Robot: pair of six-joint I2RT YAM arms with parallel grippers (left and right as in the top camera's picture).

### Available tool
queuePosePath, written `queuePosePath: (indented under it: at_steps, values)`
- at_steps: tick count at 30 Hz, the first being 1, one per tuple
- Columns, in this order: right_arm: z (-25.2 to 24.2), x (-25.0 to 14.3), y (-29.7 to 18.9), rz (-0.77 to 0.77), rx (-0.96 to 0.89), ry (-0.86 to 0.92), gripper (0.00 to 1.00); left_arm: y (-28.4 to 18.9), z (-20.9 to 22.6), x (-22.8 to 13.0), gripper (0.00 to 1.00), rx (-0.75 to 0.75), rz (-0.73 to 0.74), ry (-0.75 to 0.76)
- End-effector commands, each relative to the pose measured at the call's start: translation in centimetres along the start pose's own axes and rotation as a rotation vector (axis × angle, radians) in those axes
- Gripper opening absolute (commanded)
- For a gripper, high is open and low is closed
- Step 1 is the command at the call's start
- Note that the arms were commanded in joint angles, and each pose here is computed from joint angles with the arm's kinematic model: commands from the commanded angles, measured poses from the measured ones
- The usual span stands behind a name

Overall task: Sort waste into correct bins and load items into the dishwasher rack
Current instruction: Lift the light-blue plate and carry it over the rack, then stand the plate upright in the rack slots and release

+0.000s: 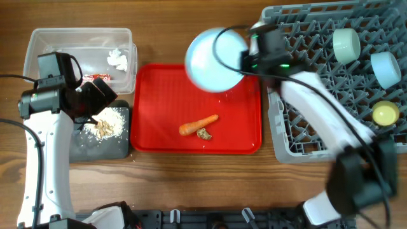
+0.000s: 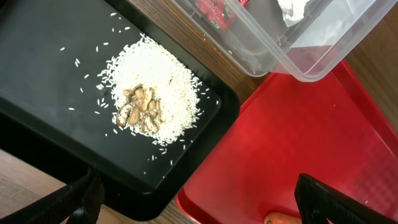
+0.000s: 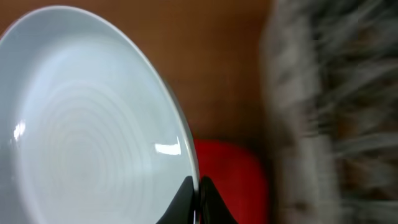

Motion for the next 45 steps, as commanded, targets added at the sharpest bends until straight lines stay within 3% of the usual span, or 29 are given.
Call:
queuePosePath:
  at_steps: [1, 4, 9, 18, 28, 40, 45]
  values:
    - [-3.8, 2.8, -6.5, -0.15, -0.299, -0.106, 0.04, -0.6, 0.0, 0.0, 1.0, -0.018, -0.012, -0.011]
    - [-6.1, 3.2, -9.1, -0.165, -0.514, -0.137, 0.04, -0.6, 0.0, 0.0, 1.0, -0.018, -0.013, -0.011]
    - [-10.2, 2.7, -11.3, -0.057, -0.958, -0.161, 0.04, -0.6, 0.0, 0.0, 1.0, -0.018, -0.013, -0.011]
    - [-13.2, 2.0, -10.1, 0.049, -1.185, -0.118, 0.05, -0.6, 0.0, 0.0, 1.0, -0.018, -0.012, -0.011]
    - [-15.0, 0.9, -6.1, 0.187, -1.194, -0.199, 0.04, -0.6, 0.0, 0.0, 1.0, -0.018, -0.012, -0.011]
    - [-13.1, 0.6, -3.3, 0.168, -0.955, -0.269, 0.04, -0.6, 0.0, 0.0, 1.0, -0.018, -0.012, -0.011]
    - [-11.3, 0.3, -2.1, 0.157, -0.764, -0.313, 0.04, -0.6, -0.1, 0.1, 1.0, -0.02, -0.015, -0.011]
Point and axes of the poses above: each gripper's point midway between its finger pads, its own y axis out along the fingers, its own z axis along the line the jaws close on, x = y × z, the point moved 10 cm from there along -y, back along the fingers, and after that the axes turned 11 degrees about -y, right-handed, at the moved point
